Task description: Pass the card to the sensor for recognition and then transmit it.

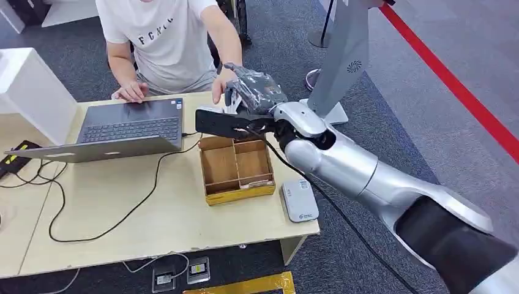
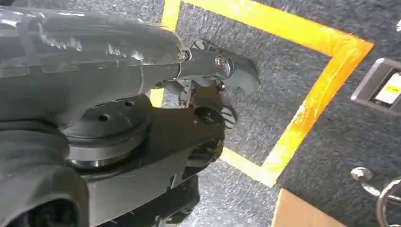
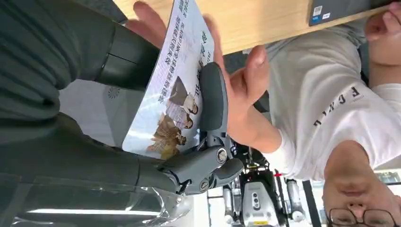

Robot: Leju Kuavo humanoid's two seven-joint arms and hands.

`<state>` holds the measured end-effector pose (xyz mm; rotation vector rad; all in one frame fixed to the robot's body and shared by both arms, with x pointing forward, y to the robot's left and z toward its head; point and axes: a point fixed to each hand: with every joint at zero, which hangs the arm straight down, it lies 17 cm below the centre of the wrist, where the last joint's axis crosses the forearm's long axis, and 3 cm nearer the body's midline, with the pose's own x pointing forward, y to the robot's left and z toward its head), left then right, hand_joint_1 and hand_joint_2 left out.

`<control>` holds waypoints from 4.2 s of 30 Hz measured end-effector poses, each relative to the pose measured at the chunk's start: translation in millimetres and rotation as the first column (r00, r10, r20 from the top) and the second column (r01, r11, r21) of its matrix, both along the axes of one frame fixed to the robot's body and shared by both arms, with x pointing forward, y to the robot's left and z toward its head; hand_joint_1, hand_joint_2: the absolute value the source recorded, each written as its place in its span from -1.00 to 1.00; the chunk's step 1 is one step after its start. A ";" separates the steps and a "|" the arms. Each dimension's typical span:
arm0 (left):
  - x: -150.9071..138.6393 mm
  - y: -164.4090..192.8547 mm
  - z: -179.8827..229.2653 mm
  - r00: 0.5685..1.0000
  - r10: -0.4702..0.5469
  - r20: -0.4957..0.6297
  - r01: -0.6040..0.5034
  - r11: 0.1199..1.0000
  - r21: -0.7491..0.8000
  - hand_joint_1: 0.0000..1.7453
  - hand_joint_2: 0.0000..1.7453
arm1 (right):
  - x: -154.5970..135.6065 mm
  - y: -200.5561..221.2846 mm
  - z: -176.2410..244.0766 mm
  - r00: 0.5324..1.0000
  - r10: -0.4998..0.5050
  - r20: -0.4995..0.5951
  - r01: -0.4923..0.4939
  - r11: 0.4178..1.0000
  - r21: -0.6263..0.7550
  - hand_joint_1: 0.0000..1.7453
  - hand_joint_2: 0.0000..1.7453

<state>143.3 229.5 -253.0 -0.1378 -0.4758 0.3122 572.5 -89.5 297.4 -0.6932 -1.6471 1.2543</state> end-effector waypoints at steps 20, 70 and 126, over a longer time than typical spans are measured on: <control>-0.8 -2.0 0.0 1.000 -0.001 -0.002 0.001 1.000 -0.003 -1.00 -1.00 | 17.6 -16.5 -49.6 0.996 -0.067 -0.059 0.060 0.991 -0.120 1.00 1.00; -7.1 -1.2 -3.7 0.998 0.048 -0.038 -0.048 0.999 0.005 -1.00 -1.00 | -39.2 -65.0 -65.3 0.981 -0.188 0.041 0.189 0.982 -0.015 -1.00 -1.00; -6.9 -3.4 -5.2 0.998 0.045 -0.045 -0.042 0.998 0.053 -1.00 -1.00 | -199.5 -50.3 -129.5 0.956 -0.292 0.032 0.291 0.956 0.039 -1.00 1.00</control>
